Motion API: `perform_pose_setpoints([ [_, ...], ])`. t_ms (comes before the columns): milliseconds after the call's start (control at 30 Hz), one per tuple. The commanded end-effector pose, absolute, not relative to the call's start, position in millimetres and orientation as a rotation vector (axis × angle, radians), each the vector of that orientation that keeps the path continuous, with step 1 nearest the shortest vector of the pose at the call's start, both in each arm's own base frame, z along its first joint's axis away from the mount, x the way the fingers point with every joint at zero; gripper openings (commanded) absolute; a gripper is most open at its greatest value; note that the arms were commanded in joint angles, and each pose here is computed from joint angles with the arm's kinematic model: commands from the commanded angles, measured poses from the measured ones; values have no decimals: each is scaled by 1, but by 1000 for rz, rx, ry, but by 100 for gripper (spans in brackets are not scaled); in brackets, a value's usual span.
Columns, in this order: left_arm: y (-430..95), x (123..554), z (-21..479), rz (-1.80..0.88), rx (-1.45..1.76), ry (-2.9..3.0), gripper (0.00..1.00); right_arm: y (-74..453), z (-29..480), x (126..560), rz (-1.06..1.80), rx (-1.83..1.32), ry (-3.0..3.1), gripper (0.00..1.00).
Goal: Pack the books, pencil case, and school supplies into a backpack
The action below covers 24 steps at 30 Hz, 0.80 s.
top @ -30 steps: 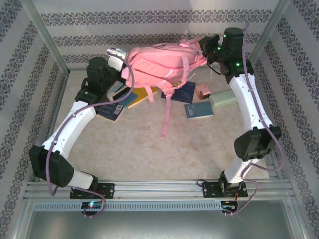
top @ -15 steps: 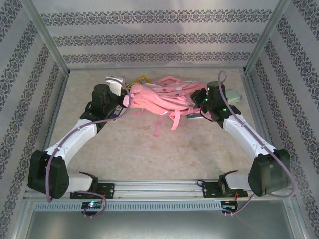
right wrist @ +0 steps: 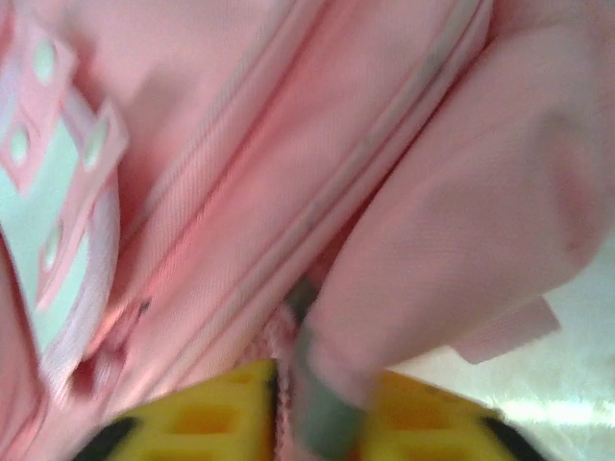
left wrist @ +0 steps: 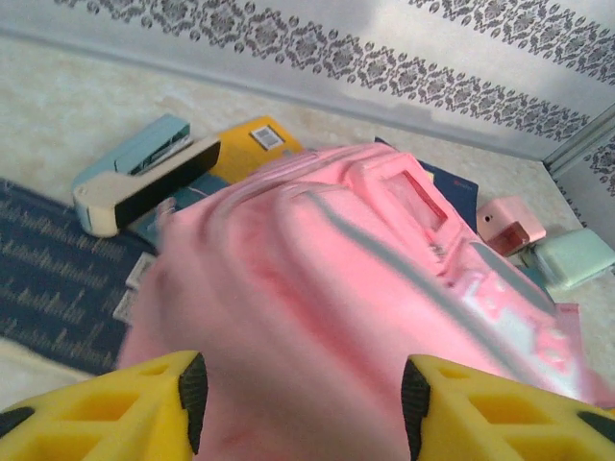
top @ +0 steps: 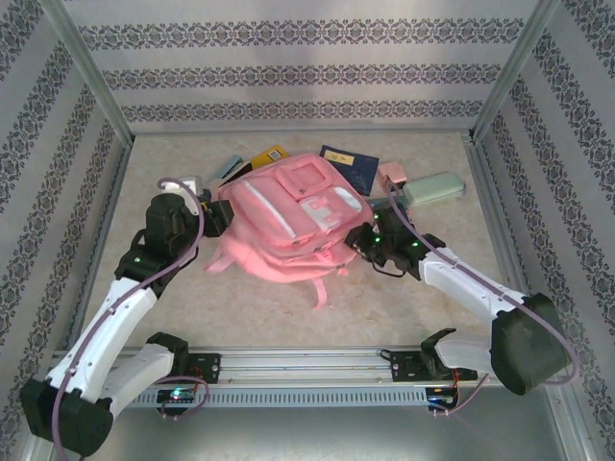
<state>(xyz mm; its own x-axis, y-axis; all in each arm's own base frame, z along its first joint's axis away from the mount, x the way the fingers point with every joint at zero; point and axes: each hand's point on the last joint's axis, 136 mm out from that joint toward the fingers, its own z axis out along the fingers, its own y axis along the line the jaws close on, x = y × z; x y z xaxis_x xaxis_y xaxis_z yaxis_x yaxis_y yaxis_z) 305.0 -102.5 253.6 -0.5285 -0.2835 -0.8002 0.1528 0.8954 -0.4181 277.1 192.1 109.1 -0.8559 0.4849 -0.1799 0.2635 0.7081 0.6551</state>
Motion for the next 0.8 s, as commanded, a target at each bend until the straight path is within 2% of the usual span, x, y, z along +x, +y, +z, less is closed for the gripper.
perform_pose_setpoints([
  [0,-94,279,203,-499,-194,2280,58,215,96,249,1011,400,2706,44],
  [133,-89,283,188,-420,-211,2373,58,203,94,228,888,258,2820,53],
  [367,-76,290,200,-279,-247,2458,59,191,135,216,633,-74,2823,55],
  [500,-72,266,196,-306,-348,2510,60,227,164,228,801,-292,2753,47],
  [567,-77,250,185,-387,-405,2546,60,255,169,237,916,-396,2745,48],
  [767,-99,218,156,-647,-574,2594,49,306,147,278,894,-582,2779,50],
])
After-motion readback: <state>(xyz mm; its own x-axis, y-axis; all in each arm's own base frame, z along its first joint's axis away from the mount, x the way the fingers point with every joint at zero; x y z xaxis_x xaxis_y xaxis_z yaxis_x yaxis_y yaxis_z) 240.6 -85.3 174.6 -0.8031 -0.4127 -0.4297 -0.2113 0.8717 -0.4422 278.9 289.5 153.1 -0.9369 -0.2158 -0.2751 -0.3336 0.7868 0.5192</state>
